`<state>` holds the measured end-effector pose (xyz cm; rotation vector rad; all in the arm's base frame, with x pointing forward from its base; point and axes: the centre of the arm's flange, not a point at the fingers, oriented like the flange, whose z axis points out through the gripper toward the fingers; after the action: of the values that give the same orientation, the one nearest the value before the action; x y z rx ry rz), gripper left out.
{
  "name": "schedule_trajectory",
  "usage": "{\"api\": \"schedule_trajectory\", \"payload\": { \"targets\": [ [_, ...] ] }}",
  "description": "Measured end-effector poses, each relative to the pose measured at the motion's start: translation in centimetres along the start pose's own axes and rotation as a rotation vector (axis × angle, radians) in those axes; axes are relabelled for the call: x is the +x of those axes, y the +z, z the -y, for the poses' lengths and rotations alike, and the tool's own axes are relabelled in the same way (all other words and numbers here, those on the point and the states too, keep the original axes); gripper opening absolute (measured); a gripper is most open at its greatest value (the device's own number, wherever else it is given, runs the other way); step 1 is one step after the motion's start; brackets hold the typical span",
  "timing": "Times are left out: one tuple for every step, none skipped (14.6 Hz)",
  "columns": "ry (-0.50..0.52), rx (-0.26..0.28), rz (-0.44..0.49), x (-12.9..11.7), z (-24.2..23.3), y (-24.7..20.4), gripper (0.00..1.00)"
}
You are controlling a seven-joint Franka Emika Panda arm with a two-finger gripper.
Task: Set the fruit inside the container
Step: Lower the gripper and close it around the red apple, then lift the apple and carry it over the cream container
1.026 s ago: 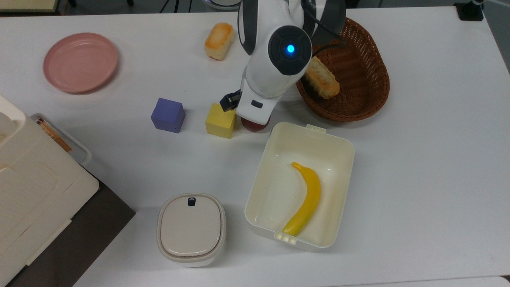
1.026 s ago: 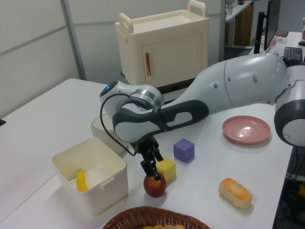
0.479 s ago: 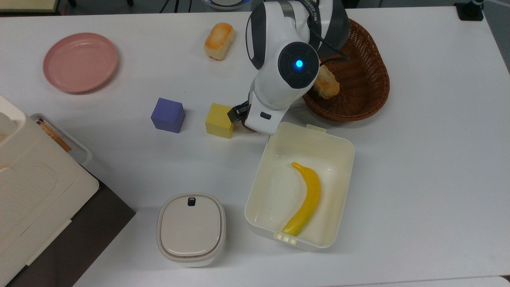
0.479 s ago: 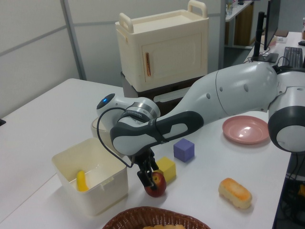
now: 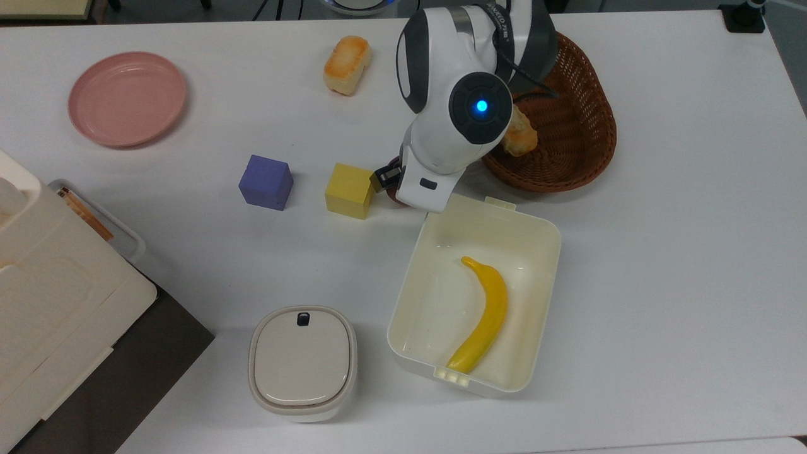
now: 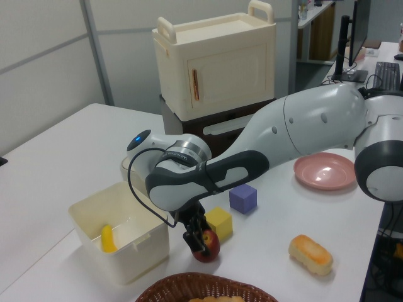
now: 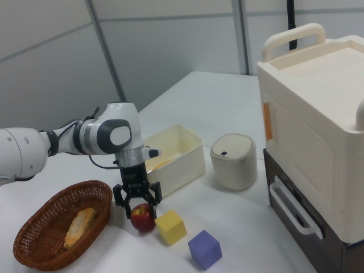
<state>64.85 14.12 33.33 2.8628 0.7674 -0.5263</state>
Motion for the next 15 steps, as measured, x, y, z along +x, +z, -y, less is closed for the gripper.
{"api": "schedule_trajectory", "payload": {
  "targets": [
    [-0.001,0.0,0.0,0.1,0.3,0.0,0.81],
    [0.0,0.0,0.0,0.1,0.3,0.0,0.81],
    [0.004,0.0,0.0,0.1,0.3,0.0,0.81],
    [0.007,-0.001,-0.002,0.0,0.2,-0.2,0.81],
    [0.012,-0.001,-0.007,-0.1,0.1,-0.5,0.81],
    [0.017,-0.001,-0.012,-0.5,-0.1,-1.3,0.81],
    [0.025,0.003,-0.02,-1.5,-0.4,-3.0,0.81],
    [0.033,0.005,-0.042,-2.9,-0.7,-5.3,0.81],
    [0.049,0.004,-0.079,-4.2,-1.0,-7.7,0.81],
    [0.079,0.002,-0.12,-5.4,-1.4,-10.0,0.81],
    [0.112,0.003,-0.148,-6.0,-1.8,-11.4,0.81],
    [0.154,0.014,-0.176,-6.6,-2.1,-12.6,0.81],
    [0.198,0.034,-0.203,-7.0,-2.4,-13.7,0.81],
    [0.247,0.055,-0.238,-7.2,-2.8,-14.6,0.81],
    [0.296,0.068,-0.283,-7.1,-3.0,-15.5,0.81]
  ]
}}
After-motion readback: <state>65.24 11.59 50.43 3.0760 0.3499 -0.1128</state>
